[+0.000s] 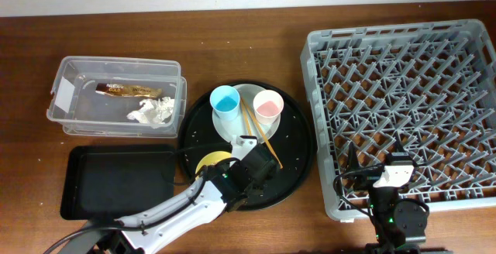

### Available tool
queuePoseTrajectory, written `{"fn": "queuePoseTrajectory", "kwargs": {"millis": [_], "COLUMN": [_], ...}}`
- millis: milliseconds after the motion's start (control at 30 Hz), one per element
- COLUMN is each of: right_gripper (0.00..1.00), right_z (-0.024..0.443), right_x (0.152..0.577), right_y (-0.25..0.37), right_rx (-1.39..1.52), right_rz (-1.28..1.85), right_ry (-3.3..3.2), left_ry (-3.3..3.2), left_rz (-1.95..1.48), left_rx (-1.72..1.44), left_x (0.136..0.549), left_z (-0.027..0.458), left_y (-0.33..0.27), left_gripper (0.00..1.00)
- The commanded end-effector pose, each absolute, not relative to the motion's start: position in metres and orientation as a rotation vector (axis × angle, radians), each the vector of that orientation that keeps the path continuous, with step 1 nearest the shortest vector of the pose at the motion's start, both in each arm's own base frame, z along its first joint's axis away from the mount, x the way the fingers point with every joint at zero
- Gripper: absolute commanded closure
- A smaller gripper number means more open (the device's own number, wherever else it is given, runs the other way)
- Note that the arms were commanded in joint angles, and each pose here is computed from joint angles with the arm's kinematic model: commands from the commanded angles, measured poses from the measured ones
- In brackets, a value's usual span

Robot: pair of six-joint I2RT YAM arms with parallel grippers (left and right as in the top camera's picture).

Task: Sort waste into correct bins and load items into the dishwasher rack
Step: 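Grasp the yellow bowl of peanut shells with the left gripper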

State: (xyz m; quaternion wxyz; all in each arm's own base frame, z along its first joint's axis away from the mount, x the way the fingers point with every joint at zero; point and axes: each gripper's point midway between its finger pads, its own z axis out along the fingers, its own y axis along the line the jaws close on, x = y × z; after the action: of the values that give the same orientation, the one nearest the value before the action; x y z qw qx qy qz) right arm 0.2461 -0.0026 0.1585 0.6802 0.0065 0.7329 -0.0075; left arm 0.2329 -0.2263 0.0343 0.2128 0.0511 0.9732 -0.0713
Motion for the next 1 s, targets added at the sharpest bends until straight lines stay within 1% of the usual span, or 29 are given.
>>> {"fn": "queuePoseTrajectory", "kwargs": {"millis": [0,33,67,100,333,400,467,733,767,800,967], "right_gripper": [0.02,0.02,0.02,0.02,0.02,0.02,0.02,0.02,0.02,0.02,0.02], "right_z": [0.156,0.156,0.156,0.156,0.156,0.156,0.156,0.156,0.156,0.156,0.156], "right_x": [0.246,0.246,0.246,0.246,0.246,0.246,0.246,0.246,0.246,0.246,0.246], "right_y": [-0.006,-0.006,-0.006,-0.006,-0.006,-0.006,-0.006,-0.006,-0.006,-0.006,-0.006], "right_rx": [0.034,0.034,0.034,0.034,0.034,0.034,0.035,0.034,0.034,0.034,0.034], "right_rz": [-0.029,-0.029,-0.029,-0.029,-0.028,-0.029,-0.029,-0.029,-0.029,-0.029,-0.029], "right_ry": [1.649,1.649,1.649,1.649,1.649,1.649,1.649,1.649,1.649,1.649,1.649], "left_ry": [2.701,2.701,2.701,2.701,2.716,2.719,2.736,2.751,2.753,2.752,2.744], "left_rz": [-0.179,-0.178,-0.178,-0.178,-0.145,-0.142,-0.118,-0.104,-0.108,-0.109,-0.111], "left_rx": [0.142,0.142,0.142,0.142,0.146,0.146,0.151,0.156,0.156,0.156,0.164], "left_x": [0.233,0.233,0.233,0.233,0.230,0.230,0.226,0.223,0.223,0.223,0.224], "left_z": [0.032,0.032,0.032,0.032,0.029,0.029,0.027,0.026,0.025,0.026,0.030], "left_y": [-0.225,-0.225,-0.225,-0.225,-0.219,-0.219,-0.214,-0.212,-0.212,-0.212,-0.212], "left_gripper": [0.63,0.64,0.69,0.70,0.74,0.82,0.85,0.86,0.98,0.99,1.00]}}
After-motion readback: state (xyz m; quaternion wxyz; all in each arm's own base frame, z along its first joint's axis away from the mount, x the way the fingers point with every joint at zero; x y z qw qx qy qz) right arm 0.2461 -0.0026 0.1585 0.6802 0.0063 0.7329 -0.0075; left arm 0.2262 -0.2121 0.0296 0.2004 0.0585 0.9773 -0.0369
